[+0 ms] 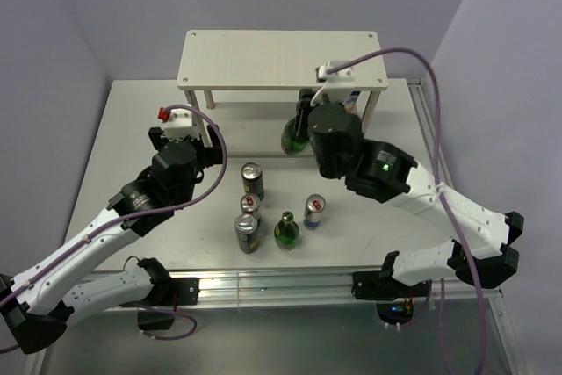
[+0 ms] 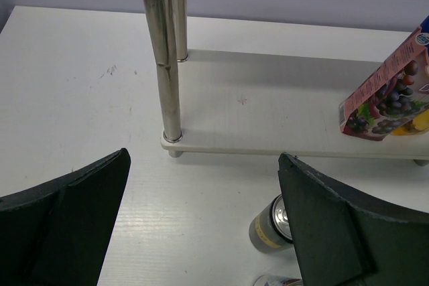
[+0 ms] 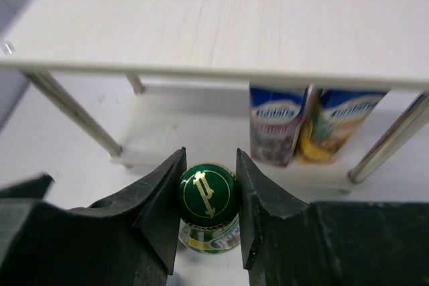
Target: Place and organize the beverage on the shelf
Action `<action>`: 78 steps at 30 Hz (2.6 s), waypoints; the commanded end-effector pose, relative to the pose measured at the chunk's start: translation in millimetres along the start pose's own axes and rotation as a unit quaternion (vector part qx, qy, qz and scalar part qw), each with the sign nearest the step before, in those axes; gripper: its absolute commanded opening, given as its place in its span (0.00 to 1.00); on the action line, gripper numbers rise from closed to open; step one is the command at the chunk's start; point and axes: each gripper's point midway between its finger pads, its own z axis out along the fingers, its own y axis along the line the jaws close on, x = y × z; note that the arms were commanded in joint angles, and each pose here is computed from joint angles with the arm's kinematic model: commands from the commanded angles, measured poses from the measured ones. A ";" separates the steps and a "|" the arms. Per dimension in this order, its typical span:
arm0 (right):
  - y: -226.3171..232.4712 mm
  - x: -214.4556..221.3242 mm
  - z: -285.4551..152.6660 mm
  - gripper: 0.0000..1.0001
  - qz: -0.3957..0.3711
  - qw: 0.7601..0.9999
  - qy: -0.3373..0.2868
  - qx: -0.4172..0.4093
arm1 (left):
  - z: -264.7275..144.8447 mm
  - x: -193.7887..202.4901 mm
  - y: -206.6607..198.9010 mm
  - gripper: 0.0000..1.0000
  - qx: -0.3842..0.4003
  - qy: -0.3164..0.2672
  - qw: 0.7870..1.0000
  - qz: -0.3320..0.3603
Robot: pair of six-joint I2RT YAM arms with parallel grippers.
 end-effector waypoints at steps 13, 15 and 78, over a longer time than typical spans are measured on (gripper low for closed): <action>-67.5 -186.8 -9.8 0.00 0.029 0.983 -0.153 0.095 | 1.4 -13.6 6.2 0.99 -0.015 -0.013 1.000 -0.010; -78.7 -193.1 -0.9 0.00 0.024 0.981 -0.156 0.112 | 1.6 -13.9 6.3 0.99 -0.014 -0.013 1.000 -0.010; -140.7 -150.0 127.7 1.00 -0.013 0.972 -0.135 0.192 | 6.2 -13.0 14.0 0.99 -0.030 -0.013 0.999 -0.011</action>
